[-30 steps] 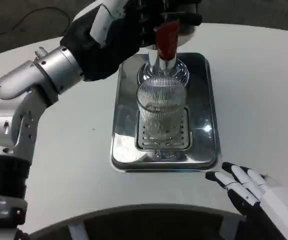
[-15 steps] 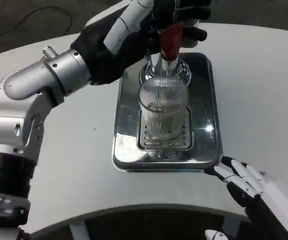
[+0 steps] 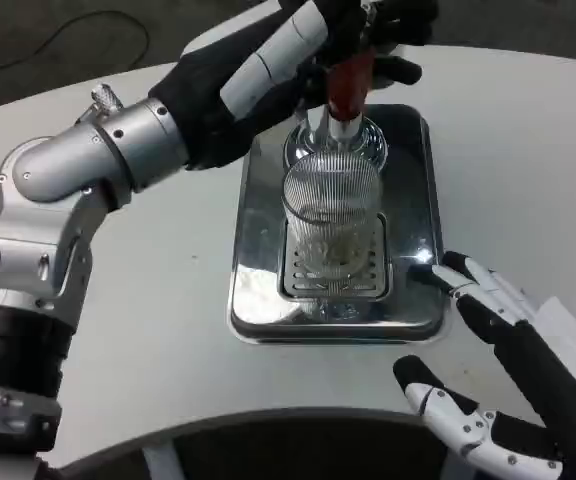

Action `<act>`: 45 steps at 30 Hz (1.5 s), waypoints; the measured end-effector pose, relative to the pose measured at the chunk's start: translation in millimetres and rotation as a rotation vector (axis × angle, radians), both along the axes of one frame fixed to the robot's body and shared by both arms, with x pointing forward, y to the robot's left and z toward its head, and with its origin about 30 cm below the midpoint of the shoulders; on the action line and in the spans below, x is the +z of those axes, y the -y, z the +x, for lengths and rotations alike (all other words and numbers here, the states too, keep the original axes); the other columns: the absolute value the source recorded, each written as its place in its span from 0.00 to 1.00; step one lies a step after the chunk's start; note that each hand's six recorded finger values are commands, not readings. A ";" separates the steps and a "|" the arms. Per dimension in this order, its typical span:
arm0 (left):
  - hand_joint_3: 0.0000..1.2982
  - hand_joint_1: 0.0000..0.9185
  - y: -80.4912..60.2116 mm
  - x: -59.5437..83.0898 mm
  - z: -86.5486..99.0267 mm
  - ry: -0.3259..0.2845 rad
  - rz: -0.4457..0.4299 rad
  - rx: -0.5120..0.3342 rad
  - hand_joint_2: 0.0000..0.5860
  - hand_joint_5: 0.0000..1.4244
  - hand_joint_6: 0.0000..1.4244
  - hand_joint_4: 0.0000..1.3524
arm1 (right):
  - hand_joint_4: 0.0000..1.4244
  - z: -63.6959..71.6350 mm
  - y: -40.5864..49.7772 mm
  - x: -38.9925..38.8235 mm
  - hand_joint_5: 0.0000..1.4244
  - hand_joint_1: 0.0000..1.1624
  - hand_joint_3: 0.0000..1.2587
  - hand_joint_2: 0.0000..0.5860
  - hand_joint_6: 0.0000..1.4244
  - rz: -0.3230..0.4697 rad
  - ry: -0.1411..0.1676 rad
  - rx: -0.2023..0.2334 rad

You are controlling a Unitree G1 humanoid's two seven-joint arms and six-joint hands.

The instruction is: Grasp the cup under the faucet to collect the drink, then remove the cup.

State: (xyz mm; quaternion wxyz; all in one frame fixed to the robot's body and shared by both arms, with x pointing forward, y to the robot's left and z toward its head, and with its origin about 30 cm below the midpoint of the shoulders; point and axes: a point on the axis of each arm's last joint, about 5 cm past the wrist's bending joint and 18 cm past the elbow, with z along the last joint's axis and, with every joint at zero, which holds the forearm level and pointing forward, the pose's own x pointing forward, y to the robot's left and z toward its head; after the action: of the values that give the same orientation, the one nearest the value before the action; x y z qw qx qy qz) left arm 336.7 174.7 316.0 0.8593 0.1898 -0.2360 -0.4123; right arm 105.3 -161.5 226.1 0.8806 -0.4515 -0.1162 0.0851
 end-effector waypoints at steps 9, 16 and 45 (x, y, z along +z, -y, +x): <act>0.14 0.00 0.4 1.2 -1.5 0.051 0.046 0.007 0.07 0.14 0.04 0.09 | 0.00 17.7 2.1 -3.2 0.03 0.39 0.07 0.55 0.04 0.132 0.015 0.027; 0.15 0.00 -0.9 2.6 -2.7 0.089 0.075 0.013 0.07 0.14 0.04 0.09 | 0.00 26.8 -0.9 -9.5 0.03 0.42 0.05 0.53 0.05 0.214 0.008 0.053; 0.15 0.00 -2.9 0.0 -3.4 0.228 0.163 0.010 0.06 0.12 0.04 0.08 | 0.01 62.9 -24.7 -31.7 0.03 0.55 0.03 0.45 0.03 0.375 0.013 0.020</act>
State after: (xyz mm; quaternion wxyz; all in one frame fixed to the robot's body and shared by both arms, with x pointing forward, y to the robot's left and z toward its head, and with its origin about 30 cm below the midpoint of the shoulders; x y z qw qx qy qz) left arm 333.2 177.6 316.1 0.8108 0.3056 -0.2970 -0.4014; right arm 168.3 -136.8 194.4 0.9477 -0.2787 -0.1402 0.0678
